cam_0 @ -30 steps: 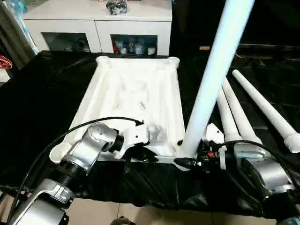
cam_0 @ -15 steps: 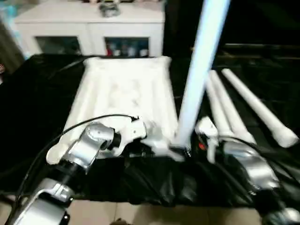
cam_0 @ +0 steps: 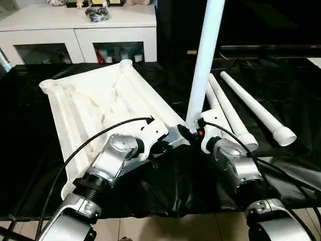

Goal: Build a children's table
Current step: Rotate leg to tighten

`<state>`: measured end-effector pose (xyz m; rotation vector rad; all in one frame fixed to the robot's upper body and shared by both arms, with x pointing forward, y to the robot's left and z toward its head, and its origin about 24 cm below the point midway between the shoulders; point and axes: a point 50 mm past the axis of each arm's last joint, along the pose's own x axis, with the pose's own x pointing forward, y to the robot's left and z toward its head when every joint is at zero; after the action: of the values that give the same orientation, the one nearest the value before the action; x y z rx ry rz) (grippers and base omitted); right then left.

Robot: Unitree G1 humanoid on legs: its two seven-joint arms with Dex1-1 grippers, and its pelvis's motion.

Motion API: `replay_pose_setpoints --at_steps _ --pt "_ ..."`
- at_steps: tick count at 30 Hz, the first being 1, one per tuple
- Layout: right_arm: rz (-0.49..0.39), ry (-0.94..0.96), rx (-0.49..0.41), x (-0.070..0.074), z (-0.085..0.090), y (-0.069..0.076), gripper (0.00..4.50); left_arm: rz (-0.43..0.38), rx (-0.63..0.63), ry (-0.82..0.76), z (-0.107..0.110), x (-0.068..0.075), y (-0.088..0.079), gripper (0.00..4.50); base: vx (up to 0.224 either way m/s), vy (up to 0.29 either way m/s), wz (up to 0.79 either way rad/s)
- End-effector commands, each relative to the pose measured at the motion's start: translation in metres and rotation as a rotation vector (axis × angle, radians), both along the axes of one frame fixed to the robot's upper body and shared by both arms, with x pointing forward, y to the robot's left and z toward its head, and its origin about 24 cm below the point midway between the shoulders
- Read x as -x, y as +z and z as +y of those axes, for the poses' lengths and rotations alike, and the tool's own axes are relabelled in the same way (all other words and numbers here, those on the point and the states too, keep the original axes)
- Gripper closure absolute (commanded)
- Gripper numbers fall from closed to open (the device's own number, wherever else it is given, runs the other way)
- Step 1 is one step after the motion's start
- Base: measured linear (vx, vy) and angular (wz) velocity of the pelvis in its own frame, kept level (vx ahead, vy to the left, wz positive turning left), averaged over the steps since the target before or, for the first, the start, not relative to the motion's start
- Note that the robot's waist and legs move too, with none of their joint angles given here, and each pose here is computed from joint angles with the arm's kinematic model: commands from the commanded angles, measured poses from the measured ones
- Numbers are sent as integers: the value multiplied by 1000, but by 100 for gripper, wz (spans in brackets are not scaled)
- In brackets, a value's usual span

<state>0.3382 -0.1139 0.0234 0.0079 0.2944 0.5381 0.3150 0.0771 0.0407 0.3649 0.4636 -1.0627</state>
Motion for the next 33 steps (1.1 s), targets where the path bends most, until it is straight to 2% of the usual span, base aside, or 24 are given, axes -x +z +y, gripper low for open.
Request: replay_pose_setpoints --at_steps 1,2,9,13,15,17,19,20,24,25,33 --pt "53 97 15 8 19 -12 86 10 46 -153 -28 13 2 450 0 0 0" --pt "43 110 28 9 17 -12 62 8 41 -167 -26 13 2 450 0 0 0" --pt "11 303 22 20 2 -9 62 28 18 -273 -8 17 2 450 0 0 0" --pt "26 525 -3 38 -11 -3 62 48 3 -356 9 20 4 450 0 0 0" --pt "33 573 -6 43 -14 -2 62 54 -2 -371 12 20 4 450 0 0 0" --pt "57 708 -2 57 -22 1 62 63 -17 -428 22 22 5 450 0 0 0" --pt "73 756 -2 63 -25 2 62 70 -24 -446 26 22 6 450 0 0 0" --pt "92 800 -1 68 -28 3 89 77 -36 -459 30 22 7 450 0 0 0" --pt "125 867 4 76 -33 6 109 94 -42 -495 37 22 8 450 0 0 0" --pt "130 878 6 78 -34 7 136 98 -45 -502 38 22 9 450 0 0 0" --pt "154 920 3 84 -34 9 172 124 -29 -543 41 23 9 450 0 0 0"
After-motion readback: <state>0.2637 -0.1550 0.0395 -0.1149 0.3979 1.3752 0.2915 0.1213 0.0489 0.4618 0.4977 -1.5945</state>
